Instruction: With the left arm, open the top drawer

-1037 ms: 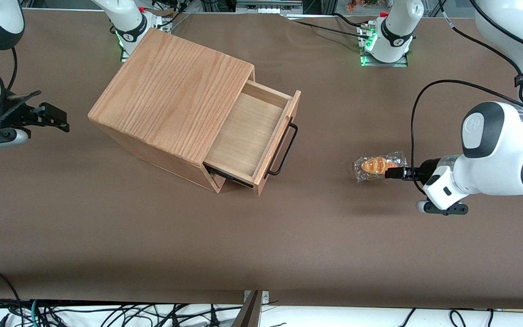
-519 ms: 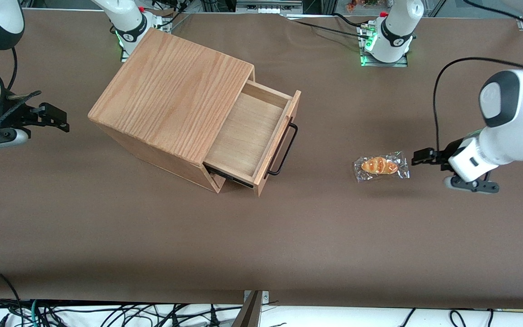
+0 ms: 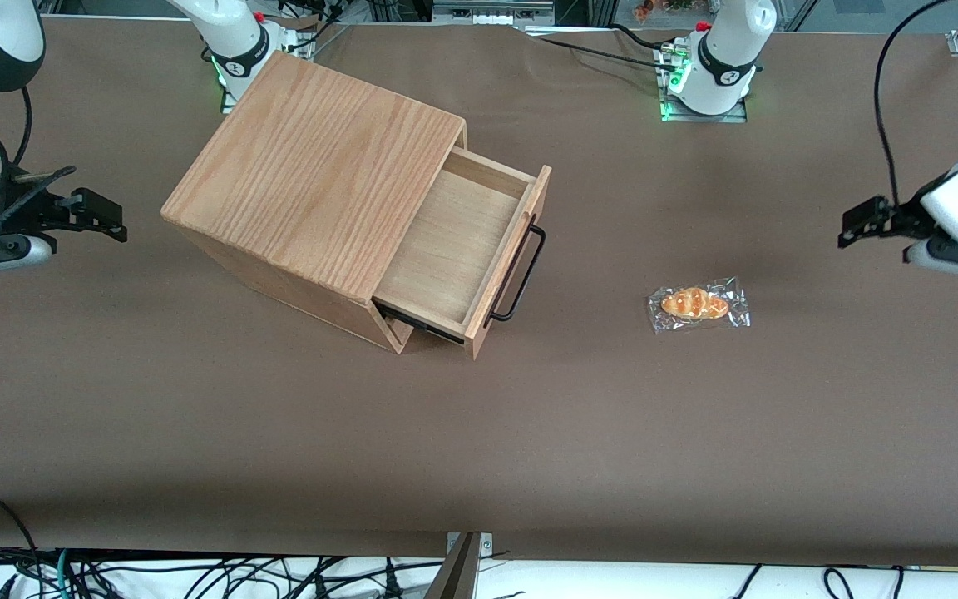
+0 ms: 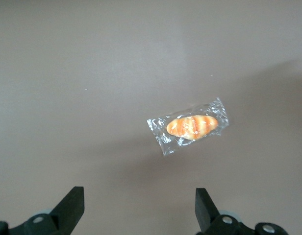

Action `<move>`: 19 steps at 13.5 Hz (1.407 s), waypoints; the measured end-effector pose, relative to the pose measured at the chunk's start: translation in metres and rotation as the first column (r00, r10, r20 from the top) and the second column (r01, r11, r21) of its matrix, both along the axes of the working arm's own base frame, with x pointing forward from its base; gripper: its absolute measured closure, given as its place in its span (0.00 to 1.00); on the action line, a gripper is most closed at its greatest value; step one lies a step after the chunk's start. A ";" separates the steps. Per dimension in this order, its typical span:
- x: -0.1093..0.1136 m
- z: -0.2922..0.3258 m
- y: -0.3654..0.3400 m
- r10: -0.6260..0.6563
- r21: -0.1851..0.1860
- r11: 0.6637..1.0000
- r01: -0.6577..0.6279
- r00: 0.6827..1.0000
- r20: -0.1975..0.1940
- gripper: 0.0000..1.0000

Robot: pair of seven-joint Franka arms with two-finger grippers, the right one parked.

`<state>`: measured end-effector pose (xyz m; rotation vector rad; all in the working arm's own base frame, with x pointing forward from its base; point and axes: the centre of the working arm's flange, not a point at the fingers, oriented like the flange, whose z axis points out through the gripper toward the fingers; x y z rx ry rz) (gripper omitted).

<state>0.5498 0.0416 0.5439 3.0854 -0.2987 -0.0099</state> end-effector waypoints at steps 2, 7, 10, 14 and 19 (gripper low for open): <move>-0.015 0.031 -0.016 -0.032 -0.003 0.999 0.032 0.999 0.020 0.00; -0.023 0.069 -0.050 -0.095 0.006 0.995 0.095 0.993 0.064 0.00; -0.023 0.070 -0.046 -0.087 0.006 0.996 0.087 0.994 0.066 0.00; -0.023 0.070 -0.046 -0.089 0.006 0.996 0.088 0.994 0.064 0.00; -0.023 0.069 -0.047 -0.089 0.006 0.996 0.089 0.994 0.061 0.00</move>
